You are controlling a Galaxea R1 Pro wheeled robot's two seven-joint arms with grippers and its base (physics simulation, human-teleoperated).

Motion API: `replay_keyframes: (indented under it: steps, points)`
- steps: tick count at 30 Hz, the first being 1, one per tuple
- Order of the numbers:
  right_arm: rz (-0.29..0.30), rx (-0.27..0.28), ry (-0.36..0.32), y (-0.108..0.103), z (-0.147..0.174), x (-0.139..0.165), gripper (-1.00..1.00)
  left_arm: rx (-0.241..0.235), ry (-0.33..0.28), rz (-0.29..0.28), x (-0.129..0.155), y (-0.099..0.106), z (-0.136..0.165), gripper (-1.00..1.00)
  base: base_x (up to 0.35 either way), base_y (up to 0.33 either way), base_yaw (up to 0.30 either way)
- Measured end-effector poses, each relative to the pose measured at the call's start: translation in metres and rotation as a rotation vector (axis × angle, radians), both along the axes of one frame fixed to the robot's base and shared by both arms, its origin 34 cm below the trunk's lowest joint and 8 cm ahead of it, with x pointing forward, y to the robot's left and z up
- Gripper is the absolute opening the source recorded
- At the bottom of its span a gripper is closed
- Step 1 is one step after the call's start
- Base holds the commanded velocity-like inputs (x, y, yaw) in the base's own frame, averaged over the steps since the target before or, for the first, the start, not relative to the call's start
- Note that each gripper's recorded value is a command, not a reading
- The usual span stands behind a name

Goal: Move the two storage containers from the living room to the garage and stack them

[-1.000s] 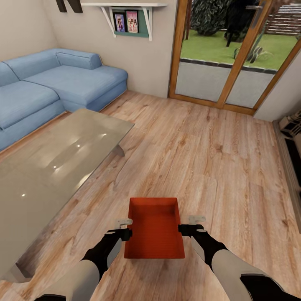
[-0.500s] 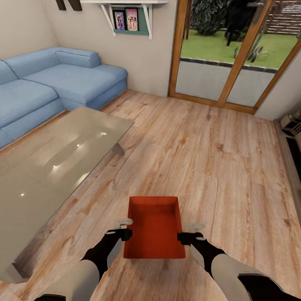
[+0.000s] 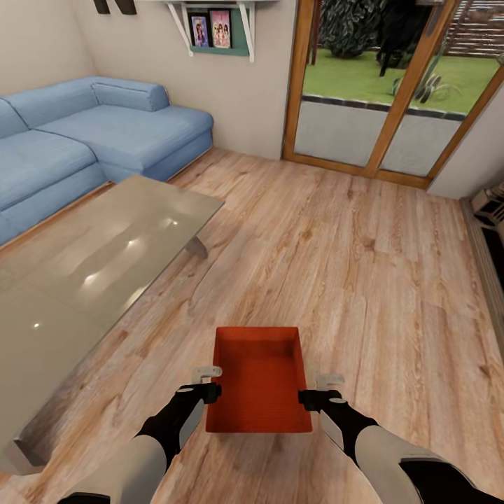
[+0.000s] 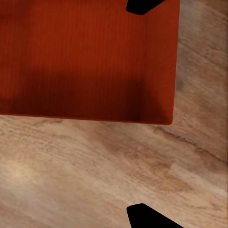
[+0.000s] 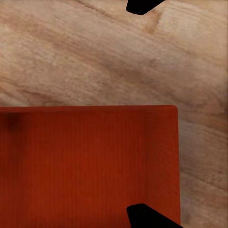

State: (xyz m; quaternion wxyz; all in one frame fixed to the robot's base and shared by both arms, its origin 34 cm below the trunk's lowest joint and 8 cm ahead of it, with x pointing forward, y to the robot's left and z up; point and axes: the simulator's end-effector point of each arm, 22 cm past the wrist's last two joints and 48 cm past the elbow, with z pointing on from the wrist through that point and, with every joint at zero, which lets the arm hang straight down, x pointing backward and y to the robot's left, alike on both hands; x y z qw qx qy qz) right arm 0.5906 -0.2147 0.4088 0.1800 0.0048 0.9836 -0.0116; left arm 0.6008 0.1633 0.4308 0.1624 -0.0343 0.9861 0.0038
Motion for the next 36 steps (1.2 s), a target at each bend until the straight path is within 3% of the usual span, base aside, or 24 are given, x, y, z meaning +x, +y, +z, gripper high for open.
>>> replay_keyframes:
  steps: [36]
  points:
    - [0.002,-0.004,-0.009,-0.002,-0.066,-0.005,1.00,0.001,0.000,-0.001,-0.007,0.000,-0.067,1.00,0.000,0.000,0.000]
